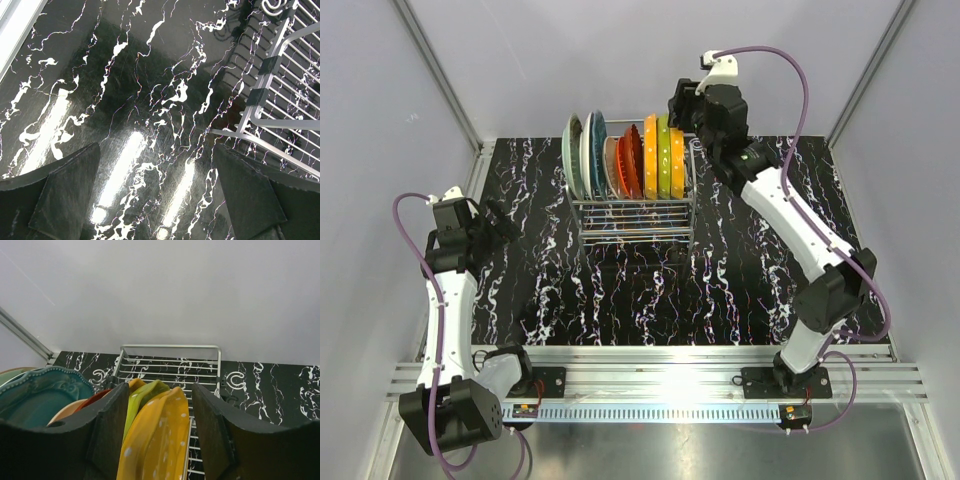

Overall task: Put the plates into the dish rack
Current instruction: Insert the plate into the dish rack

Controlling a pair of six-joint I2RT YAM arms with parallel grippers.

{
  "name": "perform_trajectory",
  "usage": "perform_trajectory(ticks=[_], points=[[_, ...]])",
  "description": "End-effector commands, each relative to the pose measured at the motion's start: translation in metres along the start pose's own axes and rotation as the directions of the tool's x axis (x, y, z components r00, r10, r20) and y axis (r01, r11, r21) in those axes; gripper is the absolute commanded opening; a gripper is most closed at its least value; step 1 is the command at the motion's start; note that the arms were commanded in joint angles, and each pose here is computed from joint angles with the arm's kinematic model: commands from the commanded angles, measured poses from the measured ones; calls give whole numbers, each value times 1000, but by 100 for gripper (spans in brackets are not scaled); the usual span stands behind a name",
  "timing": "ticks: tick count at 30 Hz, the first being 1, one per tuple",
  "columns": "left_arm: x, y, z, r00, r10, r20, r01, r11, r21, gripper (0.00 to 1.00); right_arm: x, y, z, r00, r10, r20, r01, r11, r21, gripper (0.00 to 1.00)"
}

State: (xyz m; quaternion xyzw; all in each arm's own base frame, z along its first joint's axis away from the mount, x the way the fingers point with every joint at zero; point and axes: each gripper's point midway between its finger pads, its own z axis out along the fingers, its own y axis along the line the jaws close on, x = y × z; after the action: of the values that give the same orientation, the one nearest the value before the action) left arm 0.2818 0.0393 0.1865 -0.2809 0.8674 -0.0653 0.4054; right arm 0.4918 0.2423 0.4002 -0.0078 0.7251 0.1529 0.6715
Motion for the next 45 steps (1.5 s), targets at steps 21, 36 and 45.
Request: perform_trajectory(ticks=[21,36,45], points=[[-10,-6,0,999,21,47,-22,999,26,99,5,9,-31,999,-16,45,21,993,-120,69],[-9,-8,0,999,25,44,-27,999,39,99,19,7,-12,1000,-26,16,28,996,-89,72],[-9,-8,0,998,26,48,-28,999,35,99,7,13,-7,1000,3,20,-1,996,-88,72]])
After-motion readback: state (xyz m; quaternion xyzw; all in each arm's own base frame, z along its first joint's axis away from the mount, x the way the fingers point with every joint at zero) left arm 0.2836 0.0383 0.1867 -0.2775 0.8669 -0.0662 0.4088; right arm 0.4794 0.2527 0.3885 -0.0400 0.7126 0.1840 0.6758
